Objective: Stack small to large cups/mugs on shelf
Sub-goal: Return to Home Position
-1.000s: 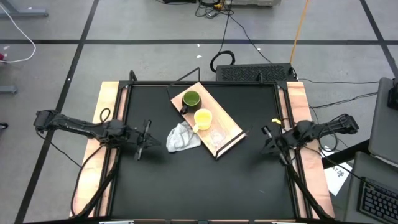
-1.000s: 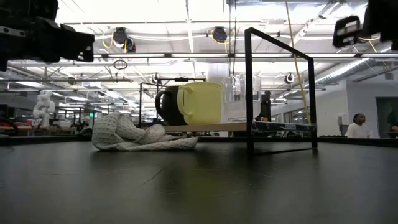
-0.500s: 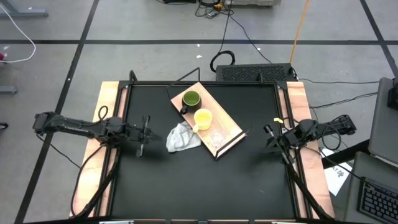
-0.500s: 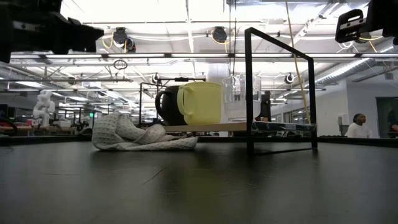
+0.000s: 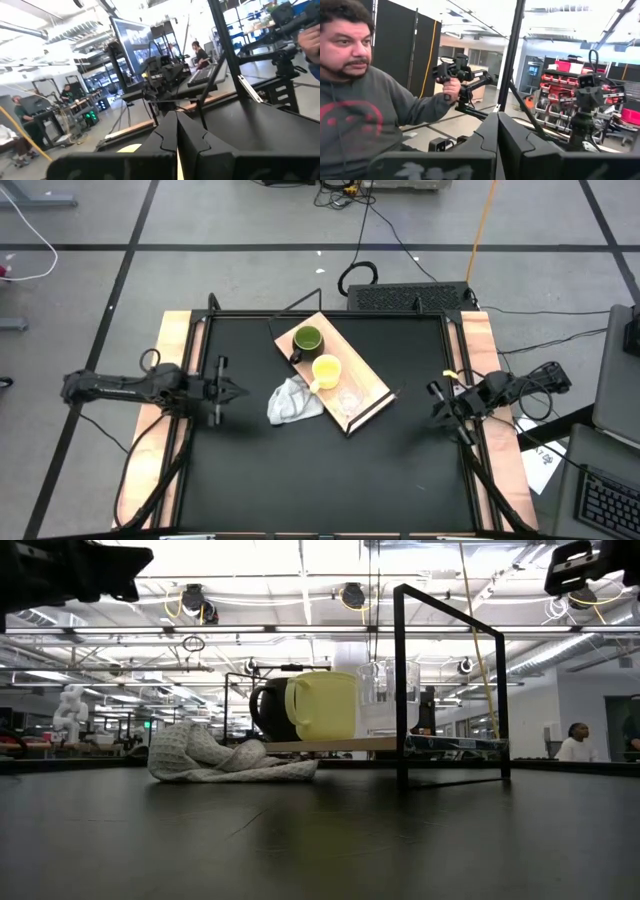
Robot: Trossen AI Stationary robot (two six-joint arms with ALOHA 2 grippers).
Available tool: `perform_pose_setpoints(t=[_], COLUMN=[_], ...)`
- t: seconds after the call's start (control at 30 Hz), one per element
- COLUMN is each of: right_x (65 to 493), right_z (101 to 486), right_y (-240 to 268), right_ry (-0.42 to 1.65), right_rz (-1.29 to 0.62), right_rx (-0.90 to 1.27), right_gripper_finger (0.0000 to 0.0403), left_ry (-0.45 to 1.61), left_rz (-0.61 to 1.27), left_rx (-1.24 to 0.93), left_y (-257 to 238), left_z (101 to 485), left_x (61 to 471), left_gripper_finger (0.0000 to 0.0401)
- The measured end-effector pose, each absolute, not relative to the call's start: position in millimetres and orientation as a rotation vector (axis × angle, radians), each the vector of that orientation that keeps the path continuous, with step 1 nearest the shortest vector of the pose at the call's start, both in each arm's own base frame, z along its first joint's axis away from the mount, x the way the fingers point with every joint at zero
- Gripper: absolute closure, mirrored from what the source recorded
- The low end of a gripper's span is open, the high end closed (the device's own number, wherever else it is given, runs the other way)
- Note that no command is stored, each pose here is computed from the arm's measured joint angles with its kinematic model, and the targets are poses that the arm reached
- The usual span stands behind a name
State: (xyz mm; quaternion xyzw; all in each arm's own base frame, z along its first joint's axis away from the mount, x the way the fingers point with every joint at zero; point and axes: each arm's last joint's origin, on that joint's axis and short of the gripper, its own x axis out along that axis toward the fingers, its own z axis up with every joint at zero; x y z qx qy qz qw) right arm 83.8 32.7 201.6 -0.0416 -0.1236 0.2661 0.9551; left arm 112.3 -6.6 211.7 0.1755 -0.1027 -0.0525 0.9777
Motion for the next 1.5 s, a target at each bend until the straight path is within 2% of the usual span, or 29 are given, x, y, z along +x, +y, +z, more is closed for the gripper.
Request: perform_pose_setpoints(t=[0.27,0.57,0.8,1.2,1.5], right_x=[83,84,82,85,86], right_z=[202,193,188,184,183], right_y=[35,36,38,34,32], right_ry=[-0.257,-0.153,-0.056,-0.019,-0.005], right_rz=[0.565,0.605,0.684,0.533,0.444], right_rx=[-0.07,-0.049,-0.035,-0.103,-0.088], right_gripper_finger=[0.0403,0.0403,0.0403,0.0403,0.0403], left_ry=[-0.235,-0.07,-0.022,0.01,0.083], left_rz=[-0.07,-0.112,-0.159,-0.164,-0.086], left_rx=[0.367,0.306,0.308,0.307,0.243], left_y=[-5,-6,-7,-7,-1], left_z=[214,198,193,189,184], left_x=[103,102,102,102,102], left_gripper_finger=[0.0401,0.0401,0.0401,0.0401,0.0401])
